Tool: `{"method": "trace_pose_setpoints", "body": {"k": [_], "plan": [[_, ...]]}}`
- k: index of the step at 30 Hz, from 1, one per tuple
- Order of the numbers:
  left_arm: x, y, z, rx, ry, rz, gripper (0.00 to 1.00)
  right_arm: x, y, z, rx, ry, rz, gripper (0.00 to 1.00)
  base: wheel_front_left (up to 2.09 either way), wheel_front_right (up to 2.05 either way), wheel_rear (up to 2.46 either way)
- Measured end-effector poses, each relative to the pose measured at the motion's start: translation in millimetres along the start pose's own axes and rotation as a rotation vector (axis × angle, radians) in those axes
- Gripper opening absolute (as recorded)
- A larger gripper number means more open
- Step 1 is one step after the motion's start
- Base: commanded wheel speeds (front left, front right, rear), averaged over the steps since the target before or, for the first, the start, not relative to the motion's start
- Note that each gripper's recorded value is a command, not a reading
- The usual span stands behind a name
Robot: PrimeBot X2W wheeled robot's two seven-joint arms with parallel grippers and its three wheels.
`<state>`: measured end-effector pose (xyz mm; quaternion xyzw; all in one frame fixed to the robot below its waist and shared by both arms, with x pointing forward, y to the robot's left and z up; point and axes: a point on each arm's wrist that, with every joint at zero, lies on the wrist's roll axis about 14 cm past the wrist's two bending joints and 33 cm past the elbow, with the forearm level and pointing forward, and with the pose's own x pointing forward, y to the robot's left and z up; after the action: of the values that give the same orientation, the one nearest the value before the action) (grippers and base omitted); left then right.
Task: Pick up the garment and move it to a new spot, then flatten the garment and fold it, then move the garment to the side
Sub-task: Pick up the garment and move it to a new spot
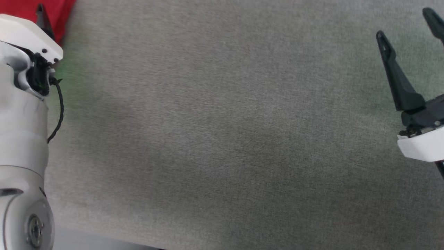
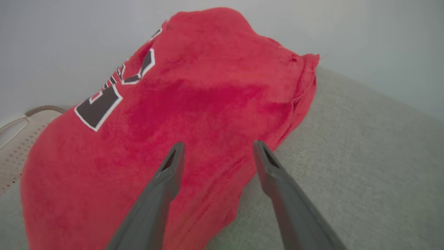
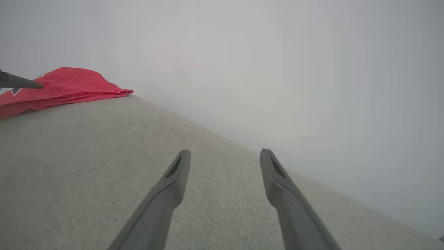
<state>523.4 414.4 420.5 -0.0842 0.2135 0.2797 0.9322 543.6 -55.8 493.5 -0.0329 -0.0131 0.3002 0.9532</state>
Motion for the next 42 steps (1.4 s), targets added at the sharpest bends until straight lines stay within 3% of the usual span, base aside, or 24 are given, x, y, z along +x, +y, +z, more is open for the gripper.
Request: {"method": "trace_pose_setpoints", "body": {"k": [8,23,24,25,42], "plan": [[17.7,-1.7,-51.1,0.017,0.256,0.058,1.00,-2.5,-10.7,-17.2,0.000,0.042,-0.019,1.00,0.00,0.00,0.00],[33.7,-6.9,-70.8,0.058,0.425,0.079,1.00,-3.4,-23.2,-32.7,-0.004,0.075,-0.047,1.00,0.00,0.00,0.00],[34.4,-6.8,-70.8,0.059,0.425,0.081,0.43,-3.4,-23.6,-32.5,-0.006,0.073,-0.049,1.00,0.00,0.00,0.00],[34.7,-6.6,-71.2,0.061,0.425,0.084,0.00,-3.4,-23.7,-32.6,-0.004,0.073,-0.050,1.00,0.00,0.00,0.00],[22.4,-7.5,-30.9,0.093,0.302,0.054,0.00,-6.5,-28.0,-3.1,-0.008,0.001,-0.098,1.00,0.00,0.00,0.00]]}}
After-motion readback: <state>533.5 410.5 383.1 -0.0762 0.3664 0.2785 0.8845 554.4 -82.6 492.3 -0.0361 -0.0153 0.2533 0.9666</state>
